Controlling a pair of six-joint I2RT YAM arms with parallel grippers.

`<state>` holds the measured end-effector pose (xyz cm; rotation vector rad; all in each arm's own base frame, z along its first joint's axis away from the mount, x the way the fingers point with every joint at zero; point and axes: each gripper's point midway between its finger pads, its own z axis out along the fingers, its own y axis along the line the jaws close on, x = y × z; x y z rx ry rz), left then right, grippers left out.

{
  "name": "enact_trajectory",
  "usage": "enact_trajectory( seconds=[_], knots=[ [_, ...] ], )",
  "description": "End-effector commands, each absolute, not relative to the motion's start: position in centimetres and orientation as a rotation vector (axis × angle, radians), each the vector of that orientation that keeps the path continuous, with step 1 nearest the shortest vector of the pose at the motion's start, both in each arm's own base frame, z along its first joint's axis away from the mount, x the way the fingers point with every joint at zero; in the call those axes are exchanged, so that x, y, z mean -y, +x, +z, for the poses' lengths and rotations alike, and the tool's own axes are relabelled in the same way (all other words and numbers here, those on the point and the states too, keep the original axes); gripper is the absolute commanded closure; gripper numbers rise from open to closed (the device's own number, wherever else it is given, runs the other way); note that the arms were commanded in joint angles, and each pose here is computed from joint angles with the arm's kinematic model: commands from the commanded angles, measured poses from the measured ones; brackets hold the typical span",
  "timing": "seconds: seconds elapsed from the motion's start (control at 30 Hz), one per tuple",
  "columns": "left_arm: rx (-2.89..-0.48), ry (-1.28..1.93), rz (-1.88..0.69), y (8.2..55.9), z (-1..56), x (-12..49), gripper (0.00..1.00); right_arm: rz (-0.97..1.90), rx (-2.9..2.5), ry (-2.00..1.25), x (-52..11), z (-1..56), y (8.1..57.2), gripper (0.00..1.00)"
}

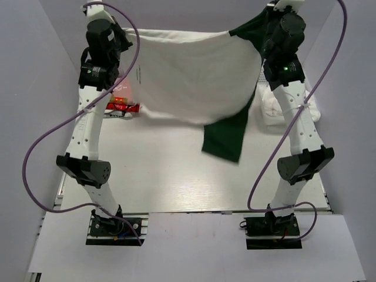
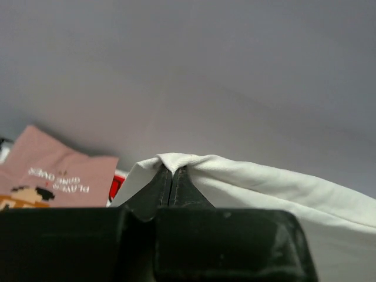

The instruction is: Fold and stack the t-shirts

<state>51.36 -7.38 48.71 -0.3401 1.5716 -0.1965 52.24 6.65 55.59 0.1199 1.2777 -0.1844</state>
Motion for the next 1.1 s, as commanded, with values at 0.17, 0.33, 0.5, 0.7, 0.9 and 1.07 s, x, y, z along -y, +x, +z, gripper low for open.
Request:
enact_trajectory(
  seconds=[0.17, 0.33, 0.5, 0.7, 0.9, 1.07],
  knots=[
    [-1.214, -0.293, -0.252, 41.2, 60.9, 4.7, 1.0, -0.095, -0.776, 0.19, -2.4, 71.1, 36.8, 1.0],
    [-1.392, -0.233, -0.257, 41.8, 50.6, 6.0, 1.0, -0.114, -1.002, 0.089, -3.3, 60.3, 37.6, 1.0],
    [-1.651, -0.286, -0.304, 39.4, 35.9, 6.6, 1.0, -0.005, -1.387, 0.08, -4.6, 44.2, 37.3, 1.0],
    [-2.013, -0.562, -0.362, 33.0, 19.9, 6.7, 1.0, 0.115, -1.897, 0.283, -4.3, 23.6, 30.6, 1.0],
    [-2.31, -0.759, -0.285, 26.2, 10.7, 6.2, 1.0, 0.078, -2.251, 0.374, -4.1, 14.8, 24.8, 0.98],
    [-2.551, -0.869, -0.19, 21.0, 6.2, 6.0, 0.41, 0.06, -2.569, 0.507, -4.4, 6.8, 19.0, 0.6]
  ],
)
